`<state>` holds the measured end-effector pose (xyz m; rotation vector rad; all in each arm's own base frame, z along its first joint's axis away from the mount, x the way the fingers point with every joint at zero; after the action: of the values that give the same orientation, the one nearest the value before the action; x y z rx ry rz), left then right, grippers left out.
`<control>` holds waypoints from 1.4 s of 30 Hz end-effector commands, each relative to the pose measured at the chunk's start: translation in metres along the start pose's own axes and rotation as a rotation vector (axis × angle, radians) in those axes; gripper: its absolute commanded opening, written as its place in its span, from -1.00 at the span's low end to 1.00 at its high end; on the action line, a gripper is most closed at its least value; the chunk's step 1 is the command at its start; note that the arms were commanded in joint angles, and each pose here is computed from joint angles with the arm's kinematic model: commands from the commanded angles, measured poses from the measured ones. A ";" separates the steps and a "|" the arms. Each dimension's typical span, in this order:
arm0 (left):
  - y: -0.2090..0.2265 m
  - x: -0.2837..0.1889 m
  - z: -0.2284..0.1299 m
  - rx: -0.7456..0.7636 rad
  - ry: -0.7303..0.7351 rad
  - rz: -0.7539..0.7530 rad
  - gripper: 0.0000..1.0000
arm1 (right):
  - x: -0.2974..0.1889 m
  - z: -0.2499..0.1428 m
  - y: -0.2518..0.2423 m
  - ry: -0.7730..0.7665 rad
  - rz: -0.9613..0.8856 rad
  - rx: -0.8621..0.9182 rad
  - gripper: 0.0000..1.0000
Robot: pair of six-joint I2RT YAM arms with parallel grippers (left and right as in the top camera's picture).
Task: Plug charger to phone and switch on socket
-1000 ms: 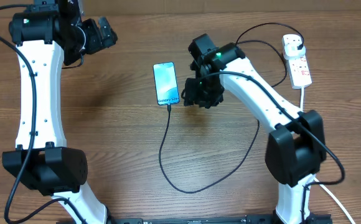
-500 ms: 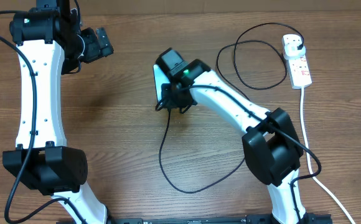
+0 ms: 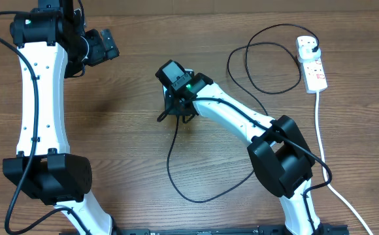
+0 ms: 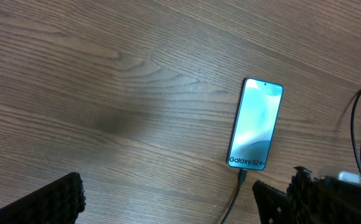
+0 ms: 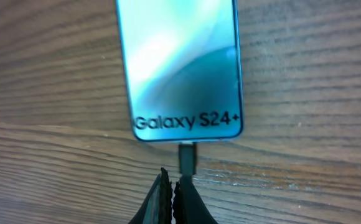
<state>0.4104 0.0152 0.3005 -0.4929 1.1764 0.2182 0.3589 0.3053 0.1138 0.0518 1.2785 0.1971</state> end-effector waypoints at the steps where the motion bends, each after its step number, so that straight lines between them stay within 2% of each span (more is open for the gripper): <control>1: 0.000 0.006 0.000 0.000 0.007 0.020 1.00 | 0.007 -0.008 -0.007 0.019 -0.026 0.014 -0.92; 16: 0.000 0.006 0.000 0.000 0.007 0.019 1.00 | 0.020 -0.015 -0.008 0.042 -0.006 0.017 -0.93; 28: 0.000 0.006 0.000 0.000 0.007 0.020 1.00 | 0.051 -0.028 -0.009 0.106 -0.018 0.013 -0.92; 42: 0.000 0.006 0.000 0.000 0.007 0.020 1.00 | 0.052 -0.023 -0.009 0.073 -0.024 0.012 -0.92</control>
<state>0.4104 0.0152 0.3005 -0.4929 1.1764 0.2182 0.3535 0.3061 0.0755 0.0623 1.3338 0.2039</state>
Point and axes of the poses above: each gripper's point midway between its finger pads, its own x axis out along the fingers, its own y axis along the line the jaws close on, z = x × y, the point moved 7 cm from there along -x, back along the fingers, and after that the axes turned 6 degrees about -x, right-handed, at the moved point
